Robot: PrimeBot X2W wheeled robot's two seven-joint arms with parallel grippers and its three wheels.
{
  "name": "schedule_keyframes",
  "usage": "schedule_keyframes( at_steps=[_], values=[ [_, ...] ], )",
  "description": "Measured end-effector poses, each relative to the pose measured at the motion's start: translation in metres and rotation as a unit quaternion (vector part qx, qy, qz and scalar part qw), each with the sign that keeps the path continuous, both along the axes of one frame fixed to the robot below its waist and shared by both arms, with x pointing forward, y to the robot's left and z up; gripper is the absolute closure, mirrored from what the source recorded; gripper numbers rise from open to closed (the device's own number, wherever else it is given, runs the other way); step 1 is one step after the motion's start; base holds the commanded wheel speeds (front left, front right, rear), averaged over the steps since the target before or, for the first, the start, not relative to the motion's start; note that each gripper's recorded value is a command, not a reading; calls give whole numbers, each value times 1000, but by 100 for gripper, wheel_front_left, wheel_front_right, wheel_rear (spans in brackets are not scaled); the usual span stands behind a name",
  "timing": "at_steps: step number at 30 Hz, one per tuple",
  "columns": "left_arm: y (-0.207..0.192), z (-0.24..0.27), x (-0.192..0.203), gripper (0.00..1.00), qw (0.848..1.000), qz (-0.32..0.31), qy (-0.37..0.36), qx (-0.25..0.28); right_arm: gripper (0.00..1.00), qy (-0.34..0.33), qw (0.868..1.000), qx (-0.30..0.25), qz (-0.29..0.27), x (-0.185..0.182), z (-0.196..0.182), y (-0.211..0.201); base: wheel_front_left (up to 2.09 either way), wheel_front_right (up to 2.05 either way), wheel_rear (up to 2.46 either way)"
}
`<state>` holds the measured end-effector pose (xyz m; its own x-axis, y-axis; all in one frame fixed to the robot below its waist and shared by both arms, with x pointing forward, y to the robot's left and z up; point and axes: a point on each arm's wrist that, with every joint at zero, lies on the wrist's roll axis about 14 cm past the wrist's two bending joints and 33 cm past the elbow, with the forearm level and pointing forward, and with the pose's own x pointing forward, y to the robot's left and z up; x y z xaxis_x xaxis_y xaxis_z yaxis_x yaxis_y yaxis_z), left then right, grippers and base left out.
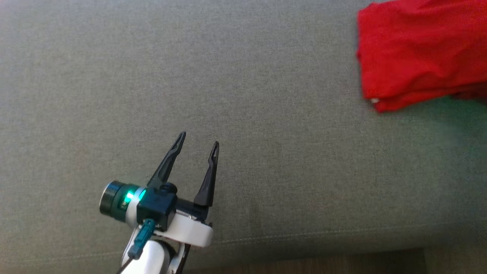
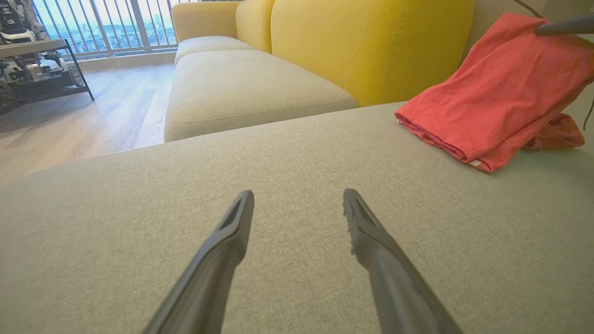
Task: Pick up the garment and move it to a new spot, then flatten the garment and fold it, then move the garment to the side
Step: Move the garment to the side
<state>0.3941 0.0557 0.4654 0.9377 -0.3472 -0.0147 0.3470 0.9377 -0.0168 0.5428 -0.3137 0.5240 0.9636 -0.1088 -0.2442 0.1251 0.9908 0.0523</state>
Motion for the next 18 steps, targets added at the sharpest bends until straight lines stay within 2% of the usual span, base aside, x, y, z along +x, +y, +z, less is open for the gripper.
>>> schedule_keyframes(
  at_steps=[8,9,10,11,15,18],
  values=[
    [-4,-5,3,0,1000,-7,5,-1,100,16,997,-56,-44,-2,2,-36,0,0,0],
    [-4,-6,3,0,1000,-6,6,0,73,18,997,-64,-48,-2,1,-38,0,0,0],
    [-3,-6,3,0,1000,-6,8,0,18,20,996,-72,-49,-2,1,-39,0,0,0],
    [-3,-7,3,0,1000,-5,8,1,0,18,995,-80,-52,-1,2,-40,0,0,0],
    [0,-3,1,0,1000,-2,4,5,0,-20,989,-137,-60,-2,22,-42,0,0,0],
    [4,4,-1,0,1000,5,-7,6,0,-62,981,-178,-48,-5,40,-29,0,0,0]
  ],
)
